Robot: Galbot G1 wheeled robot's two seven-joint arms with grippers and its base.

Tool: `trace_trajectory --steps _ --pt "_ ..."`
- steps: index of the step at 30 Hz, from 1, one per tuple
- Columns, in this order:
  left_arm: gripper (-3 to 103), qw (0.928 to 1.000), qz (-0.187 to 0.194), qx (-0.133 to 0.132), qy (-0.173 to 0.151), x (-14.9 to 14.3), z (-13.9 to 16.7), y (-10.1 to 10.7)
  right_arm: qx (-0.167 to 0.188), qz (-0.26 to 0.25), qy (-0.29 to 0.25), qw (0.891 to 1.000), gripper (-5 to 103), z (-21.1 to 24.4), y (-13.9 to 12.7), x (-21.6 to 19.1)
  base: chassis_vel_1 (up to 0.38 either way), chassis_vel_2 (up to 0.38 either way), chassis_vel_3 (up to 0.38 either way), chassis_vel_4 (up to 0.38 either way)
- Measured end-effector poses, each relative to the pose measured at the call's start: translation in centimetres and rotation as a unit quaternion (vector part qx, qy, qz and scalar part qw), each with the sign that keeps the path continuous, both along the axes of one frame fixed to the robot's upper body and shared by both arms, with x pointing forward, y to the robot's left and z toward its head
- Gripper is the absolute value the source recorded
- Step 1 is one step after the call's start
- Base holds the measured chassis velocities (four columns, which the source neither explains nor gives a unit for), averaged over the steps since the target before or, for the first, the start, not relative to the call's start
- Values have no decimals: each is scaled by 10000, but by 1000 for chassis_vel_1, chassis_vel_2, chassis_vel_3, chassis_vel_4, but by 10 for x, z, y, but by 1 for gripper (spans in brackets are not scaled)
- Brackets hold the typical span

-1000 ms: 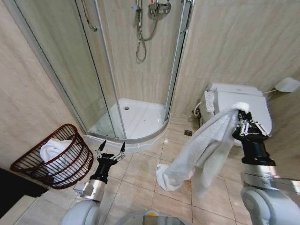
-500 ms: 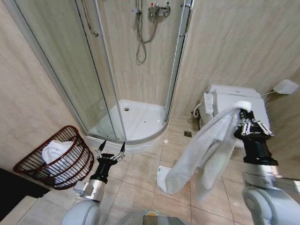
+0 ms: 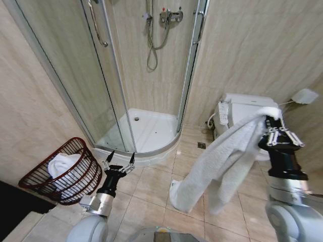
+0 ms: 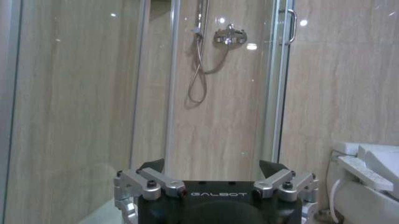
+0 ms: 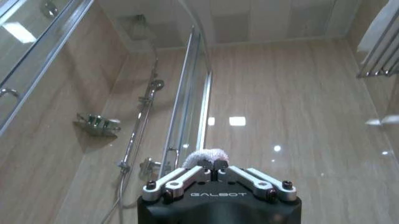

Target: Discard the used towel into the hamper.

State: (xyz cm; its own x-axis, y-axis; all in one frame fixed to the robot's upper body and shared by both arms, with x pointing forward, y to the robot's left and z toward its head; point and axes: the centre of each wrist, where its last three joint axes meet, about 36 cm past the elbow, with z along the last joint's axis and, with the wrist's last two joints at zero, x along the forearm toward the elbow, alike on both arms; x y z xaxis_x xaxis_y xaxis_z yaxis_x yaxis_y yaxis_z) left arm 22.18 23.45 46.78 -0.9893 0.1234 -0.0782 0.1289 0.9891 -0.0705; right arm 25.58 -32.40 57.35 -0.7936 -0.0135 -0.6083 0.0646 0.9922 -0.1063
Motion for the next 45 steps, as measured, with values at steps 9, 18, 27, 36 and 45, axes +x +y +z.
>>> trace_trajectory --steps 9,18,27,36,45 --pt "99 10000 0 0 0 0 0 0 -38 3 -46 10000 1 1 -3 -1 0 0 0 0" --pt "99 10000 0 0 0 0 0 0 -7 38 -94 9999 1 1 0 0 0 0 0 0" --pt "99 10000 0 0 0 0 0 0 21 -7 -208 9998 1 1 0 3 0 0 0 0" --pt "99 10000 0 0 0 0 0 0 -43 35 -274 9996 1 3 1 4 0 0 0 0" --pt "99 10000 0 0 0 0 0 0 -57 21 -315 9995 1 3 0 5 0 0 0 0"
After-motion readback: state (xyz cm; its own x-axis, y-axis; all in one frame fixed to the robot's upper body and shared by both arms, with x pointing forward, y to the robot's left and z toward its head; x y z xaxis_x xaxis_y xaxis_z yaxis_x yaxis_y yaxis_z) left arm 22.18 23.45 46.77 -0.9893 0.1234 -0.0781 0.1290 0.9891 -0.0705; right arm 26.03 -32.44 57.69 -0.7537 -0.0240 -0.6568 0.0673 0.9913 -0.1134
